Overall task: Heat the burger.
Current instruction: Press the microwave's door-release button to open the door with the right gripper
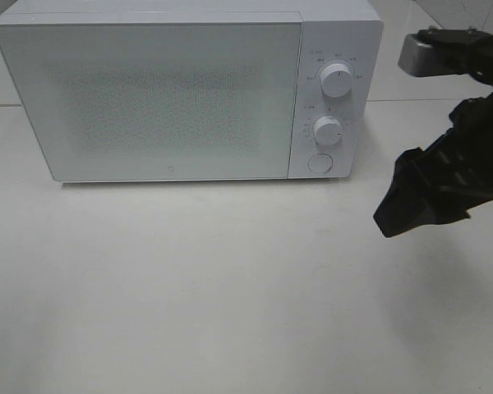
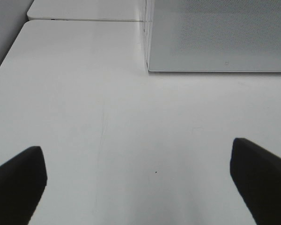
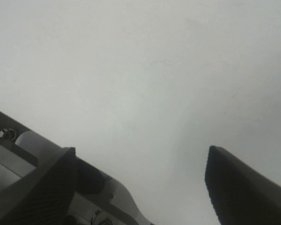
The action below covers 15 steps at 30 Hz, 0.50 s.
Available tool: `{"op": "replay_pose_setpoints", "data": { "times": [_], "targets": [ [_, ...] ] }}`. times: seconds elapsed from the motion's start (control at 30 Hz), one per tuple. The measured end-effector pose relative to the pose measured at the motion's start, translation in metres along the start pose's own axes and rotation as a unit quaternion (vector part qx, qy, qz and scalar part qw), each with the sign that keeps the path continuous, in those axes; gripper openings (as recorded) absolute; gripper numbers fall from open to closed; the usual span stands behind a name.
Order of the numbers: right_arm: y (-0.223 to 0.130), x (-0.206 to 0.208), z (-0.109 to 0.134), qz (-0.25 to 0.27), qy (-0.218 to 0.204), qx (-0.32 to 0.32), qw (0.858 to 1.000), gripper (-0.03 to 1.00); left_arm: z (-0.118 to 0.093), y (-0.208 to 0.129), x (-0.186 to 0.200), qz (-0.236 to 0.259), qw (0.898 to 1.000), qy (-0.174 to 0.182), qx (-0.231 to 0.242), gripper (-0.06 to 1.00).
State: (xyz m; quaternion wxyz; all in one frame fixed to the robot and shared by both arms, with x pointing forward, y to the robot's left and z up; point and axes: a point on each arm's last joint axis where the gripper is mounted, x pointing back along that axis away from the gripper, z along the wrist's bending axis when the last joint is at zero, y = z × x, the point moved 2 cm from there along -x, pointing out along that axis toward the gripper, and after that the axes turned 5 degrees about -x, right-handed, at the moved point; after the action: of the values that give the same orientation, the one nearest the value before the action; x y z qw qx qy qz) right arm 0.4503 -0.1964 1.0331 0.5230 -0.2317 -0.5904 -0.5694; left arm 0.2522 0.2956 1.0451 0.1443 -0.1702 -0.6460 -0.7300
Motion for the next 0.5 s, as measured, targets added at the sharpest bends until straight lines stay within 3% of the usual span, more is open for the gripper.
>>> {"op": "replay_pose_setpoints", "data": {
  "times": [0.33, 0.5],
  "targets": [
    [-0.028, 0.066, 0.006, -0.069, -0.013, 0.024, 0.997, 0.75, 0.000, 0.000, 0.000, 0.000, 1.000, 0.000, 0.000, 0.99],
    [-0.056, 0.117, 0.005, -0.166, -0.039, 0.039, 0.985, 0.75, 0.000, 0.000, 0.000, 0.000, 1.000, 0.000, 0.000, 0.99]
  ]
}}
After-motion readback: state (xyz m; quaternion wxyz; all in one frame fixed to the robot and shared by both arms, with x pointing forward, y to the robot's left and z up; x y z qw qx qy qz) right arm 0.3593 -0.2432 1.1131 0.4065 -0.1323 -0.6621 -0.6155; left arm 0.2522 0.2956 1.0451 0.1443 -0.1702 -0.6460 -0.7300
